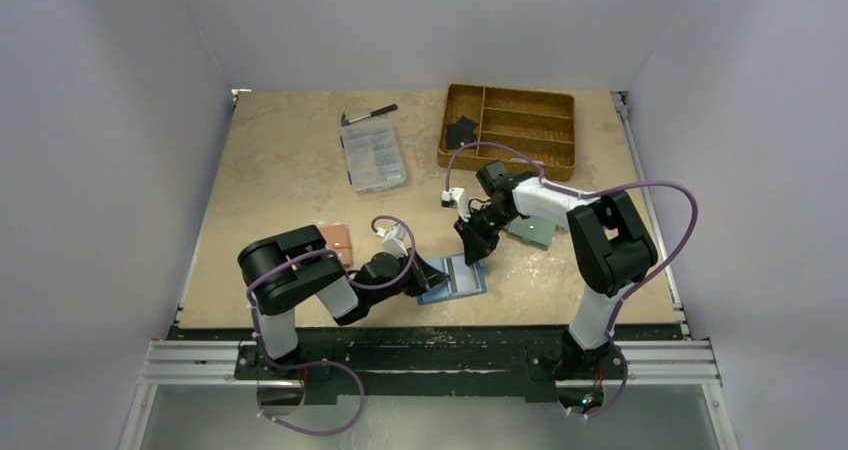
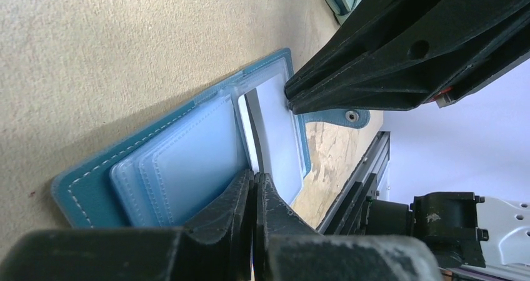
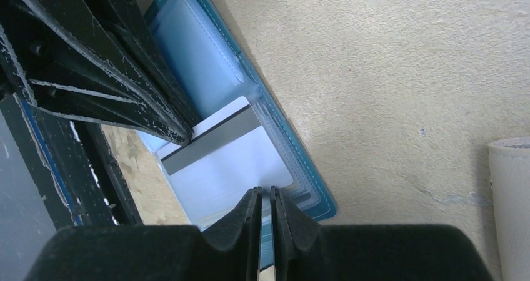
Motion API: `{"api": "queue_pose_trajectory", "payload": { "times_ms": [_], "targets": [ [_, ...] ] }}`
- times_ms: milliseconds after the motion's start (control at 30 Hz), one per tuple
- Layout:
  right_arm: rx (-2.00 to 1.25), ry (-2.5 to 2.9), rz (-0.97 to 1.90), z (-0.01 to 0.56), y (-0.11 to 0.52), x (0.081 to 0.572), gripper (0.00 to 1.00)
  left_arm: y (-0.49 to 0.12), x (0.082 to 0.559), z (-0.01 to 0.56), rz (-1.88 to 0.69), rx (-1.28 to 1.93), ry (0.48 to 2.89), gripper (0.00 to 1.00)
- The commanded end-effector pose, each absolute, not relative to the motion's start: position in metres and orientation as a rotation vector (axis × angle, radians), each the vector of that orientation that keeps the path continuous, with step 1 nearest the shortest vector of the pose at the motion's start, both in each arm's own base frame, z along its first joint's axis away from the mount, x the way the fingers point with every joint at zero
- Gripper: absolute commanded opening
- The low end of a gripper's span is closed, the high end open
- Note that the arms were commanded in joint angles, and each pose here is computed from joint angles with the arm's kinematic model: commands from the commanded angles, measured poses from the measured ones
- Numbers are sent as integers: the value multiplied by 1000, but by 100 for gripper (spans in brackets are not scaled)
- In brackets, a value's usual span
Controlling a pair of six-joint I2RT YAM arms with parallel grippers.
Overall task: Take the credit cards out of the card holder
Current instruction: Remove the credit card from the card holder.
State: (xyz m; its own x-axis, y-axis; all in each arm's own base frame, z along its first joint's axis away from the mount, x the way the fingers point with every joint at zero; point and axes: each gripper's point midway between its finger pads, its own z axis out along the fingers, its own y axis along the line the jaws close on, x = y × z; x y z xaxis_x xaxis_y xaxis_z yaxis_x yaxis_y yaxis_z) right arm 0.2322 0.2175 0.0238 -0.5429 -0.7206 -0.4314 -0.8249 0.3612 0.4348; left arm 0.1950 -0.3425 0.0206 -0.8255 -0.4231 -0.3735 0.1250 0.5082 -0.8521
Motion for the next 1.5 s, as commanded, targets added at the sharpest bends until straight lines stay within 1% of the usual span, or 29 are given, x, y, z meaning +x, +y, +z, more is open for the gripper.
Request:
{"api": "queue_pose_trajectory", "payload": {
  "times_ms": [0, 200, 367, 700, 1467],
  "targets": [
    [-1448, 2451, 1053, 23, 228, 213, 18, -328, 188, -7, -1223, -242, 2284, 0],
    [-1448, 2435, 1021, 25, 228, 218, 20, -324, 188, 0, -1251, -242, 2255, 0],
    [-1434, 2423, 989, 29, 225, 223, 27, -317, 188, 1, -1242, -252, 2246, 0],
    [-1428, 2476, 870, 16, 213, 230, 27, -312, 186, 4, -1260, -270, 2230, 0],
    [-1425, 2479, 849, 15, 211, 232, 28, -300, 182, 5, -1254, -286, 2235, 0]
  ]
}}
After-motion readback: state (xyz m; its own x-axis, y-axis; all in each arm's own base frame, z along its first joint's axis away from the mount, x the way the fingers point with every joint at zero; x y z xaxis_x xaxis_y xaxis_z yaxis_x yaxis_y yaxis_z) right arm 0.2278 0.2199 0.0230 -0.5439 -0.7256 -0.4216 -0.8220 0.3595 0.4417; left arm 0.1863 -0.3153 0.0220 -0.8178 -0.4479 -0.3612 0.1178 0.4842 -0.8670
